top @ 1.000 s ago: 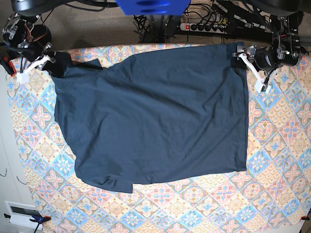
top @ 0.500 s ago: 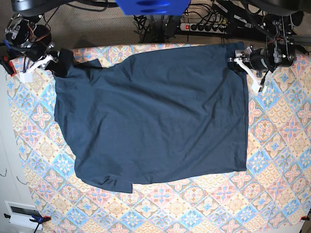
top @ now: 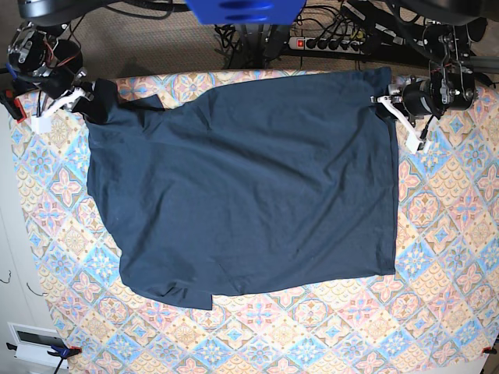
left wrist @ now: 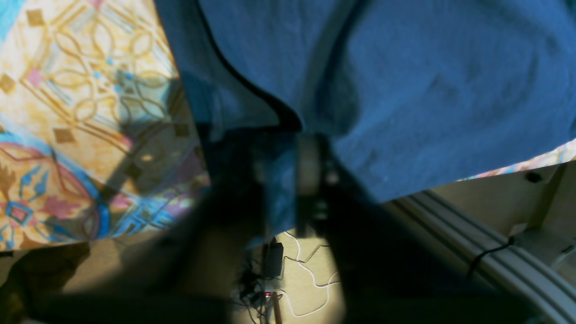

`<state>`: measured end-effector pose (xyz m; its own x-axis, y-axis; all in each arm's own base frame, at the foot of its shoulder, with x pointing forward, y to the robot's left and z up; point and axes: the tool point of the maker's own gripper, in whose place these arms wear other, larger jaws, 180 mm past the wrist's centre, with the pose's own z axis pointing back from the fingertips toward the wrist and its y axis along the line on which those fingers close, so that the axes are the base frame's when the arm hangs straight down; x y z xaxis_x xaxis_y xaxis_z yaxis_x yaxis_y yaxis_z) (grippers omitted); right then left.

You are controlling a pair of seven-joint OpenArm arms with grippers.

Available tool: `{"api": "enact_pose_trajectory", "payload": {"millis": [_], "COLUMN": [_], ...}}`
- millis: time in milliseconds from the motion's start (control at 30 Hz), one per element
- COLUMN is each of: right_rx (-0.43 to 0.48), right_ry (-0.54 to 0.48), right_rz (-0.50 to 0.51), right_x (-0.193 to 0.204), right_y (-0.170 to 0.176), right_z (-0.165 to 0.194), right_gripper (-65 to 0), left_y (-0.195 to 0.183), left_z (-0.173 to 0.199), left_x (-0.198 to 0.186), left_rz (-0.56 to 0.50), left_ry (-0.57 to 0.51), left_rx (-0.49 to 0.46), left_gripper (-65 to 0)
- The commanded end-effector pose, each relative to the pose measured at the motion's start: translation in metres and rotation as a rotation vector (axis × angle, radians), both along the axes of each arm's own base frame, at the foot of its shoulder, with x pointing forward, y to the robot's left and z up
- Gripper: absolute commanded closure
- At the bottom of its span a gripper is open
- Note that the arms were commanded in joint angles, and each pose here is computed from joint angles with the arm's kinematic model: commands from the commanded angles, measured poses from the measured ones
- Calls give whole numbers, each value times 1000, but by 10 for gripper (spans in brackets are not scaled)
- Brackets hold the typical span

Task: Layout the t-shirt on the table in an organized manner, then fold the t-shirt properly
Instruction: 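Hold the shirt edge with both grippers near the table edge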

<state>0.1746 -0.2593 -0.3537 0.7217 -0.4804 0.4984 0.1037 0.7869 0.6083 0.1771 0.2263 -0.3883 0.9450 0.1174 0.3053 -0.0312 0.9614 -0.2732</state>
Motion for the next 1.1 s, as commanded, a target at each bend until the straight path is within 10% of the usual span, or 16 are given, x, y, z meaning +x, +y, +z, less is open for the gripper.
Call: {"api": "enact_pose_trajectory", "payload": {"millis": [0, 467, 700, 1067], "right_rx": [-15, -16, -16, -15], "right_ry": [-39, -39, -39, -39], "right_rz": [7, 6, 6, 7], "right_x": [6, 6, 6, 6], "right_y": [-3, -4, -4, -3], "right_z": [11, 11, 11, 11], "right_gripper": [-5, -5, -5, -5], "left_y": [9, 66, 44, 28], "left_z": [4, 7, 3, -1], "left_x": [0, -34, -48, -69], "left_rz": [-2, 69, 77, 88], "left_ry": [-9, 30, 63, 112], "left_rx": [40, 189, 64, -32], "left_gripper": [0, 0, -10, -459]}}
